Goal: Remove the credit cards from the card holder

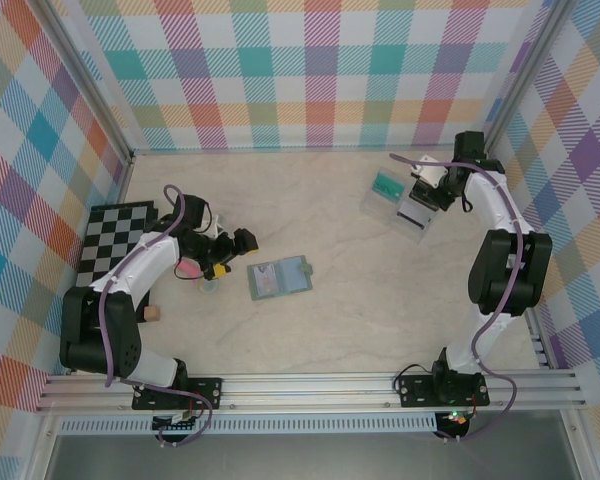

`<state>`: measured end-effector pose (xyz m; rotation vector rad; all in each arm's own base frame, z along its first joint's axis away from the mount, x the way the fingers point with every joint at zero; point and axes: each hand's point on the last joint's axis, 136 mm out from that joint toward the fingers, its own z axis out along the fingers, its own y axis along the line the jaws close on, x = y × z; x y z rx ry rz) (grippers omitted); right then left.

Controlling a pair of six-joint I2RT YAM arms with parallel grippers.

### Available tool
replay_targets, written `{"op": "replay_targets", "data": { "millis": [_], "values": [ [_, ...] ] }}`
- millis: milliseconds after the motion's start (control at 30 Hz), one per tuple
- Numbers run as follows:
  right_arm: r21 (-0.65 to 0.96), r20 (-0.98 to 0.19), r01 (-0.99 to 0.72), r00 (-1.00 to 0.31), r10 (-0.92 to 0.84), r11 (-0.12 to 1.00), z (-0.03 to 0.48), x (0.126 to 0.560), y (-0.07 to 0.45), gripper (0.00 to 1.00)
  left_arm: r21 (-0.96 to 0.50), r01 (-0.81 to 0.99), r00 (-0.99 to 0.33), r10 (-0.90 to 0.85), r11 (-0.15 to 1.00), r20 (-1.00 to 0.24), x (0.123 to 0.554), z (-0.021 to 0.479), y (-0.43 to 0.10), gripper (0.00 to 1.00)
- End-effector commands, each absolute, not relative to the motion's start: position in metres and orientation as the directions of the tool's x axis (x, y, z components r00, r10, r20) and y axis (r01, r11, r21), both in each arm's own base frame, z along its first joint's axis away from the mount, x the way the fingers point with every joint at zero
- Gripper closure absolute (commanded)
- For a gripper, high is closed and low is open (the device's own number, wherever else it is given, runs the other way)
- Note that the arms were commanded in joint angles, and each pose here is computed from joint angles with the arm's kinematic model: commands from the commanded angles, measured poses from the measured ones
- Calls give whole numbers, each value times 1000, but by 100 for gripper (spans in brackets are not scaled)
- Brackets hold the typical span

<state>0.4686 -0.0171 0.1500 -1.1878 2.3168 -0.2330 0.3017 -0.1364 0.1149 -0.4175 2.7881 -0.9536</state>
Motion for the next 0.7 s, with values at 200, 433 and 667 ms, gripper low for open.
{"op": "replay_targets", "data": {
  "millis": [200,433,667],
  "values": [
    [-351,-394,-703,-489,-778,619,138,476,-16,85,-632,-212,-948,-315,745,-54,306,111,-135,0],
    [-359,-408,-687,-493,-768,632,141,480,-17,78,-633,-213,-949,-311,745,-46,305,109,-136,0],
    [-426,-432,-611,-511,-743,668,161,494,-29,68,-633,-214,-949,-312,744,-46,305,109,-136,0]
  ]
}}
